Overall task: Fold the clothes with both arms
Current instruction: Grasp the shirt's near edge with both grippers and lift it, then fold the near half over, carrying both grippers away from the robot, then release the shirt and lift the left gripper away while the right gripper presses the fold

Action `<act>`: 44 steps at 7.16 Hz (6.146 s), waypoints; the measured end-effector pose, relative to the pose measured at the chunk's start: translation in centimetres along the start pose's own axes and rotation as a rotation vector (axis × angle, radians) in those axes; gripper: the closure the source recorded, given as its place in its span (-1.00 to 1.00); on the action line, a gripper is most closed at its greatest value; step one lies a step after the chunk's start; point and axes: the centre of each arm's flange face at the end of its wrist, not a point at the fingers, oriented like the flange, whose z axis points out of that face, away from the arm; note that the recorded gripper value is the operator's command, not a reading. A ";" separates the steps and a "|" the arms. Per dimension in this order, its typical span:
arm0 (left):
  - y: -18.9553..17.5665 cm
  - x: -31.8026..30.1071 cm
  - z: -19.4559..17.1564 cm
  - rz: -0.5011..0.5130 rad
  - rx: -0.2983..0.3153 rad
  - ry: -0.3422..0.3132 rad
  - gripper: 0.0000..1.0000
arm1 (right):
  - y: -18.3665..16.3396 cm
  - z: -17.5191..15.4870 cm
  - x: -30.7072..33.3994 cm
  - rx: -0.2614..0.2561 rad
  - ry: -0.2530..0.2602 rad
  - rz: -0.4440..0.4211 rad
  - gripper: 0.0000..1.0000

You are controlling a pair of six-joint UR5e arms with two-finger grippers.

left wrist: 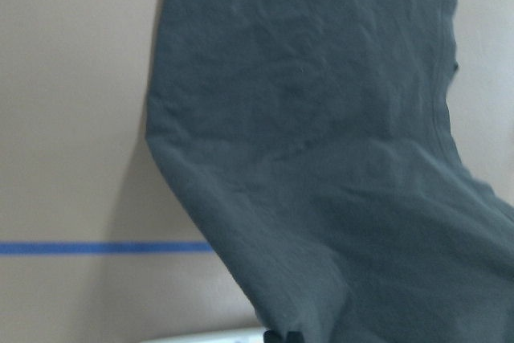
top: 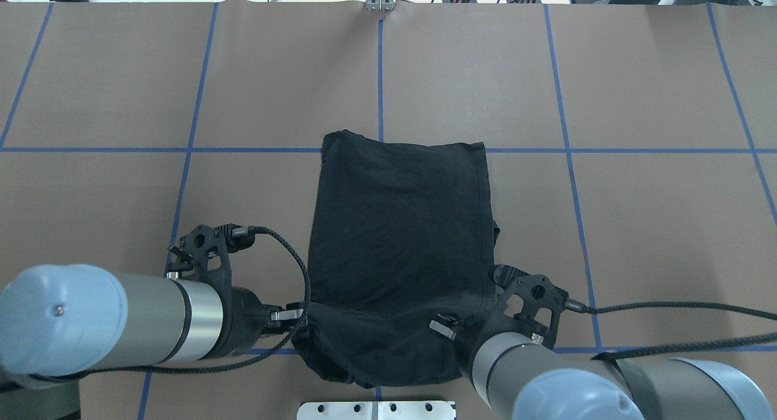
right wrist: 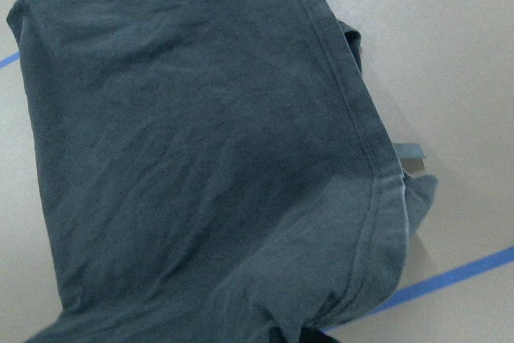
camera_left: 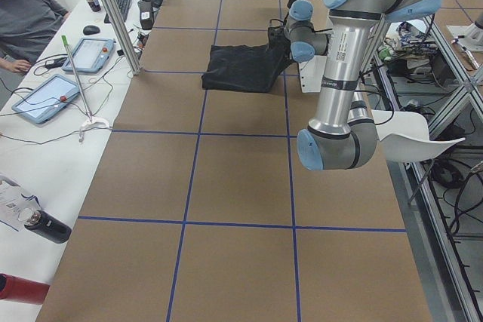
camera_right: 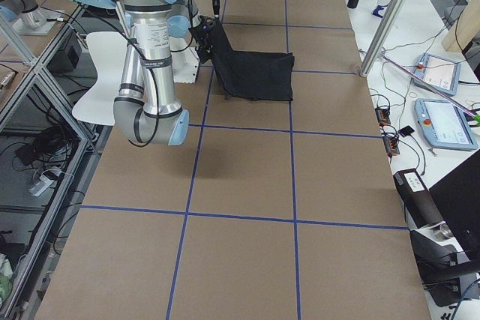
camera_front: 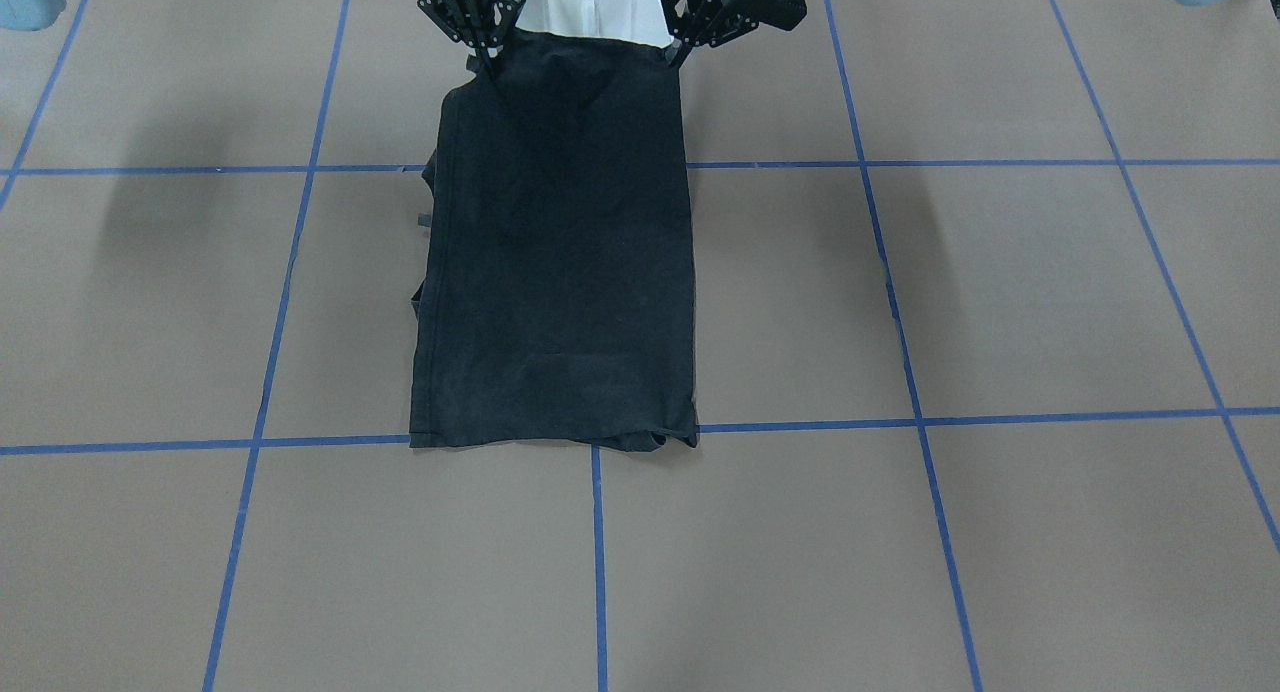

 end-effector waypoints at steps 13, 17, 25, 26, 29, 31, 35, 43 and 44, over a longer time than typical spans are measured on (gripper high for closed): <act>-22.7 5.2 10.6 0.025 0.331 -0.173 1.00 | -16.1 12.9 -6.3 0.222 0.095 0.045 1.00; -25.8 4.2 15.7 0.022 0.363 -0.225 1.00 | -18.9 17.6 -7.9 0.230 0.112 0.050 1.00; -26.9 3.5 16.4 0.038 0.375 -0.243 1.00 | -22.3 19.0 -7.4 0.239 0.119 0.014 1.00; -27.1 3.5 16.2 0.045 0.376 -0.244 1.00 | -22.4 19.1 -7.3 0.239 0.121 0.012 1.00; -27.3 3.4 16.0 0.062 0.377 -0.243 -1.00 | -23.3 19.4 -7.0 0.228 0.140 -0.027 -1.00; -27.7 3.1 15.0 0.131 0.377 -0.217 -1.00 | -25.3 18.6 -6.9 0.171 0.147 -0.094 -1.00; -28.8 -2.3 6.1 0.355 0.310 -0.174 -1.00 | -26.2 14.5 -8.3 0.053 0.079 -0.165 -1.00; -29.9 -6.3 3.4 0.442 0.292 -0.199 -1.00 | -14.1 21.0 -15.2 0.109 0.186 -0.276 1.00; -30.0 -6.3 3.3 0.439 0.294 -0.199 -1.00 | -16.1 22.4 -16.6 0.133 0.183 -0.266 1.00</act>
